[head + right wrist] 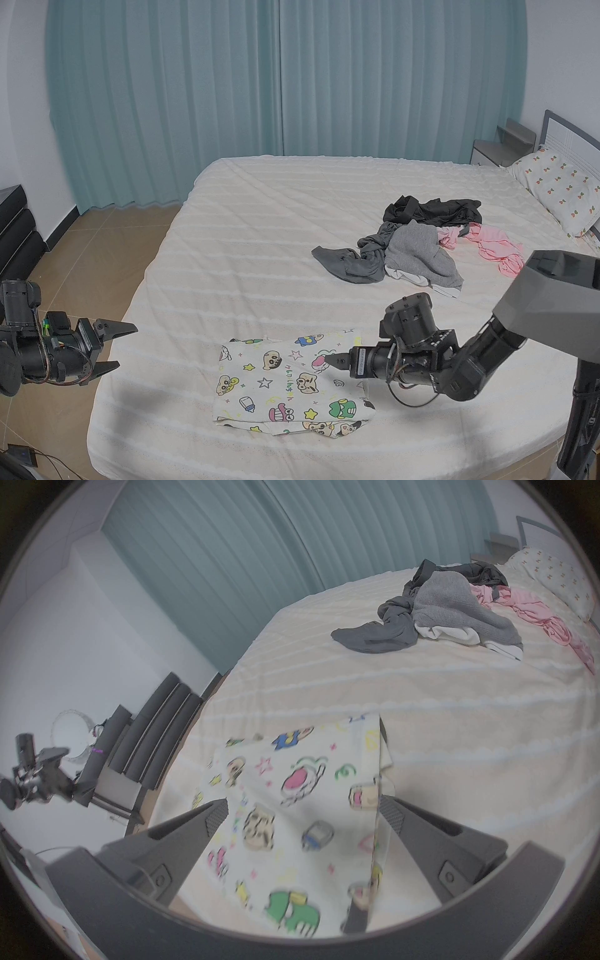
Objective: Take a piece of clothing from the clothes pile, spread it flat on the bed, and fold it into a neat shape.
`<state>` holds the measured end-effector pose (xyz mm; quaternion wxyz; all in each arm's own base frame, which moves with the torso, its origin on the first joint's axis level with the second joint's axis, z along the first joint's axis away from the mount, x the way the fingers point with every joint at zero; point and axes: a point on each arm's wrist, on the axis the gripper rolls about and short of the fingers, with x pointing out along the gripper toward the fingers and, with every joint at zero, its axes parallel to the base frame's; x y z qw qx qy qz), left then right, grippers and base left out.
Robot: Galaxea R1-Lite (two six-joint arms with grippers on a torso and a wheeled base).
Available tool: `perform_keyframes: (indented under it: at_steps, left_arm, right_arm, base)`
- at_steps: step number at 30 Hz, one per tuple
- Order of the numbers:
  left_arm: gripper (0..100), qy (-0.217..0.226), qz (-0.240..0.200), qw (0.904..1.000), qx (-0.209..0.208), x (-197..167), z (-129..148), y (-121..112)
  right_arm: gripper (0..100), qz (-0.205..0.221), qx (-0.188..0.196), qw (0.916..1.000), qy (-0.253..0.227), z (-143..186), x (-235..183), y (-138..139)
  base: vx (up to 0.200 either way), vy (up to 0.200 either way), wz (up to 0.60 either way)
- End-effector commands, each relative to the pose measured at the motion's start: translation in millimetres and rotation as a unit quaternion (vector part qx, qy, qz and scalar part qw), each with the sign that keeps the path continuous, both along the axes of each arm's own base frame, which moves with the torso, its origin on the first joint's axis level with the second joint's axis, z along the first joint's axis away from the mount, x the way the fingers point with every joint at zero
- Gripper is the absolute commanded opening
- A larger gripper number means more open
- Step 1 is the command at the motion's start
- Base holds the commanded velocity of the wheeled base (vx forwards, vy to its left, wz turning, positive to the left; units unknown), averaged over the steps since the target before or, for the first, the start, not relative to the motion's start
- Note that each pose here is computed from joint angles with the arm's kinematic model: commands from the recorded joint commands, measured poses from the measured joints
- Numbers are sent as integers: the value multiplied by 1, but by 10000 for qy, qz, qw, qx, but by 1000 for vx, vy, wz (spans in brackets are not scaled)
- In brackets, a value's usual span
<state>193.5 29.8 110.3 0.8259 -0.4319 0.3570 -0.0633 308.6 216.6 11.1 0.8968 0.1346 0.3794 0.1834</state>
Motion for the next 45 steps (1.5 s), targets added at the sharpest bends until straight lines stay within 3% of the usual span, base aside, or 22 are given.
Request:
perform_keyframes:
  at_steps: [1,10,16,22,45]
  left_arm:
    - [100,79,-63,9999,-70,-2,-4,-1]
    - [100,50,-159,9999,48,-3,-6,-1]
    - [100,50,-159,9999,48,-3,-6,-1]
    - [100,57,-159,9998,46,-3,-6,-1]
    - [100,32,-163,9998,57,-2,-5,-1]
  right_arm:
    - [100,-294,-443,9982,269,-58,33,13]
    - [100,-602,-694,9956,179,-60,43,17]
    - [100,-626,-626,9960,136,-58,43,18]
    - [100,-683,-377,9969,-143,-34,45,19]
    - [100,-775,-326,9958,-371,-50,49,24]
  base:
    - [0,0,0]
    - [0,0,0]
    - [0,0,0]
    - [0,0,0]
    - [0,0,0]
